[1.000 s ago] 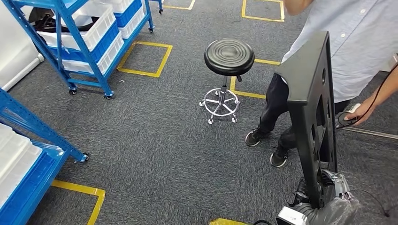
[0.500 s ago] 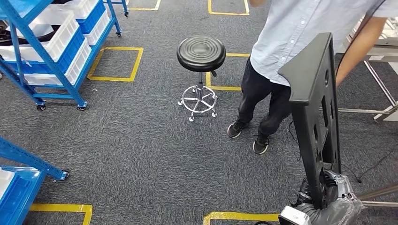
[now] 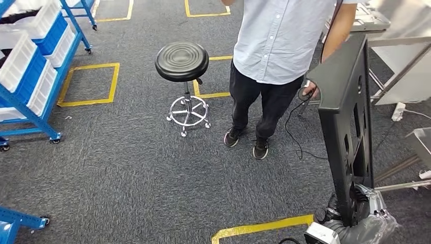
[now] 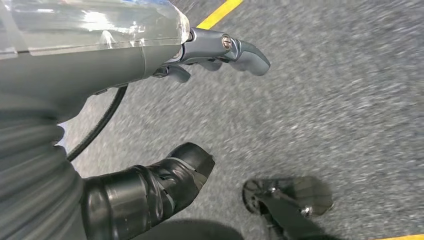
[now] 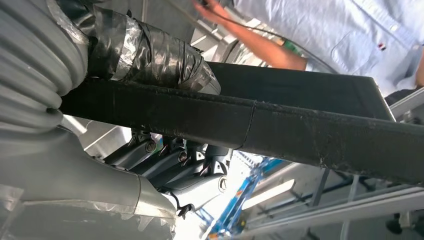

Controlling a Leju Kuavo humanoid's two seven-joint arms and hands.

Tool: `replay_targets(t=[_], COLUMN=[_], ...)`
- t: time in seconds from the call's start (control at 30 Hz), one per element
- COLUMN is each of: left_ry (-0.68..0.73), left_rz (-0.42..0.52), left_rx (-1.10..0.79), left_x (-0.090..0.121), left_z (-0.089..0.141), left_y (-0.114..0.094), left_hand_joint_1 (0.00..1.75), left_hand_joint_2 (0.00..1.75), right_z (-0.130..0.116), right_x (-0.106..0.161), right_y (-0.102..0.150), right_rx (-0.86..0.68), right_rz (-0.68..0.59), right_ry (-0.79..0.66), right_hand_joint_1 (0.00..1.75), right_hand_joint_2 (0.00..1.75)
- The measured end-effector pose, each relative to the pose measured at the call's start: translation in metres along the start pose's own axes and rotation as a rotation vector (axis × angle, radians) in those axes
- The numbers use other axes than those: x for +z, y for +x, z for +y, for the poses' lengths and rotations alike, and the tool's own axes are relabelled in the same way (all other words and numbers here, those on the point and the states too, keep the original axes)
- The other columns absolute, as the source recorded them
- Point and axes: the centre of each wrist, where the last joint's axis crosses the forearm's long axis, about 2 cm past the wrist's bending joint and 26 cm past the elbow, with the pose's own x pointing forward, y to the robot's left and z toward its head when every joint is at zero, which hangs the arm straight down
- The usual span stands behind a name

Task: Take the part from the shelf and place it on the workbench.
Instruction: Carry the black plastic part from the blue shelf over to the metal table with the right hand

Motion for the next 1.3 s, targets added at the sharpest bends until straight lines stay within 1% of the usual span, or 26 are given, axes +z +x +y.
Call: replay_targets(t=[0.17,0.33,0.63,0.83,1.17,1.3], left_ry=[0.001,0.000,0.002,0.002,0.009,0.008], left_rz=[-0.003,0.003,-0.006,0.002,-0.004,-0.002], left_rx=[0.000,-0.001,0.001,-0.001,0.002,0.001], left_x=[-0.0006,0.0004,-0.0011,0.0004,-0.0009,-0.0002], left_z=[0.0005,0.0002,0.0011,0.0009,0.0024,0.0021], left_y=[0.0015,-0.0013,0.0022,-0.0022,0.0004,-0.0015], left_hand_joint_1=[0.00,0.00,0.00,0.00,0.00,0.00], left_hand_joint_2=[1.75,1.75,1.75,1.75,1.75,1.75], right_z=[-0.0008,-0.0009,-0.0039,-0.0055,-0.0083,-0.0082], right_x=[0.0002,0.0001,0.0003,0.0002,-0.0015,-0.0032], right_y=[-0.0006,-0.0009,-0.0010,-0.0016,-0.0029,-0.0031], right_rx=[0.003,0.004,0.006,0.008,0.016,0.016], right_rz=[0.001,0.001,0.006,0.009,0.008,0.004], right_ry=[0.000,-0.001,-0.008,-0.013,-0.023,-0.029], right_hand_joint_1=[1.75,1.75,1.75,1.75,1.75,1.75], right_hand_joint_2=[1.75,1.75,1.75,1.75,1.75,1.75])
